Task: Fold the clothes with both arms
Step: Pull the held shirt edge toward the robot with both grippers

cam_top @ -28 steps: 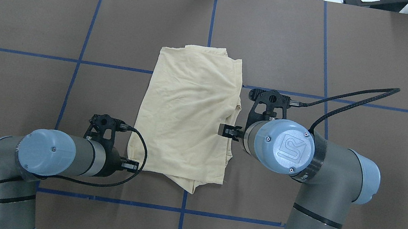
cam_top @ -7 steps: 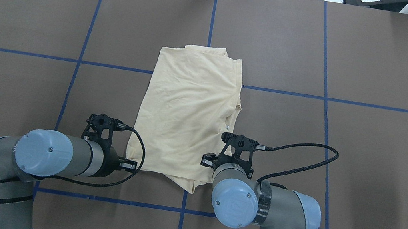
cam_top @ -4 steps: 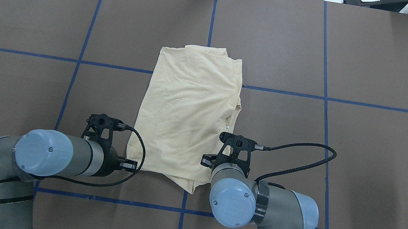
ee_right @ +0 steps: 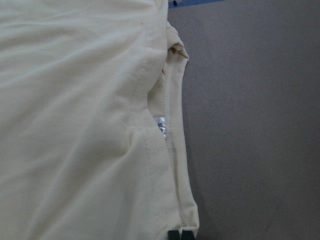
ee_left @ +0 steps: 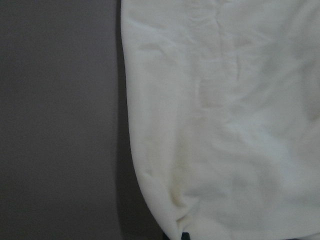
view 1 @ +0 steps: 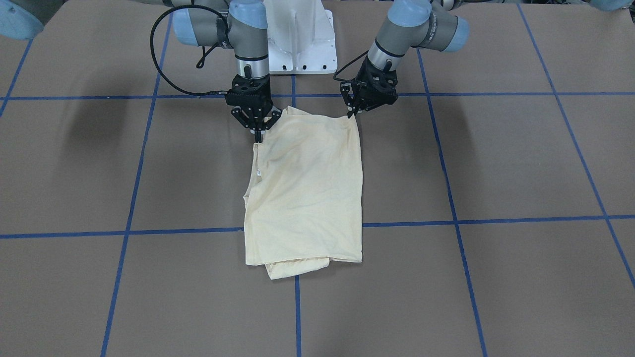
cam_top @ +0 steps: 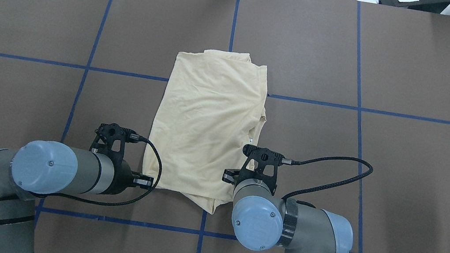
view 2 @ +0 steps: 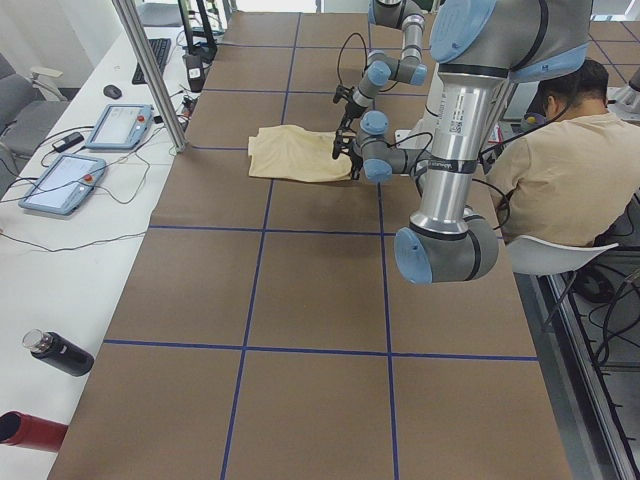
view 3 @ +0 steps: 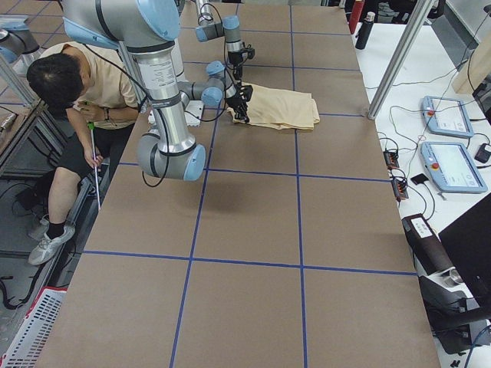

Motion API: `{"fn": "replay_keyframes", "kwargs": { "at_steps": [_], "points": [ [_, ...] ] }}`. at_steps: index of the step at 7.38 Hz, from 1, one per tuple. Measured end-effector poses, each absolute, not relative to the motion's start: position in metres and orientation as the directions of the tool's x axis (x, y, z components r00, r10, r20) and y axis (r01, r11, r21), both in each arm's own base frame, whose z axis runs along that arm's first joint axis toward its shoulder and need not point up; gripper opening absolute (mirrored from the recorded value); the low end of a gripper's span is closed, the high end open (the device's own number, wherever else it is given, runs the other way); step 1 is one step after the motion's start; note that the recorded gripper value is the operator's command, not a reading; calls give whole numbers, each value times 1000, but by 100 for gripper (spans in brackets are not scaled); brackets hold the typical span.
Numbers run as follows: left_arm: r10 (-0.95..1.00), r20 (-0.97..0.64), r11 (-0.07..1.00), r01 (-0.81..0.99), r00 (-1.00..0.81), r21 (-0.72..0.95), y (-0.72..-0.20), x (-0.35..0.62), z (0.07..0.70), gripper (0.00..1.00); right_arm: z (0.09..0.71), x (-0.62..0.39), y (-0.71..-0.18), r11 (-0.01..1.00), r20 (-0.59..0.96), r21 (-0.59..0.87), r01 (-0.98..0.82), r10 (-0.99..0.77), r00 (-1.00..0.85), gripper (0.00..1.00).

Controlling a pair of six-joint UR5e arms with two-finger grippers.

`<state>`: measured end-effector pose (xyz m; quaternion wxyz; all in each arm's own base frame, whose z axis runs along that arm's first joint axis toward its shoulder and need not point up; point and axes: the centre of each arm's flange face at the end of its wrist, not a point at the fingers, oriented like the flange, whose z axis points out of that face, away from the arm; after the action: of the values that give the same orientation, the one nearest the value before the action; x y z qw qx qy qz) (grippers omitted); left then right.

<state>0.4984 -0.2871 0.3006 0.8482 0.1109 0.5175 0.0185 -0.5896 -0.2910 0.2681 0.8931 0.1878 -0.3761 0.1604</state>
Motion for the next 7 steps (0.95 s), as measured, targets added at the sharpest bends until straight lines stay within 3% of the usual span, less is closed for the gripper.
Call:
{"fn": "replay_keyframes", "kwargs": {
  "at_steps": [7],
  "points": [
    [75,-917,992,63,392,108,-226,436,204,0,215,-484,-221,916,783,206,-345,57,619,0]
  ]
}}
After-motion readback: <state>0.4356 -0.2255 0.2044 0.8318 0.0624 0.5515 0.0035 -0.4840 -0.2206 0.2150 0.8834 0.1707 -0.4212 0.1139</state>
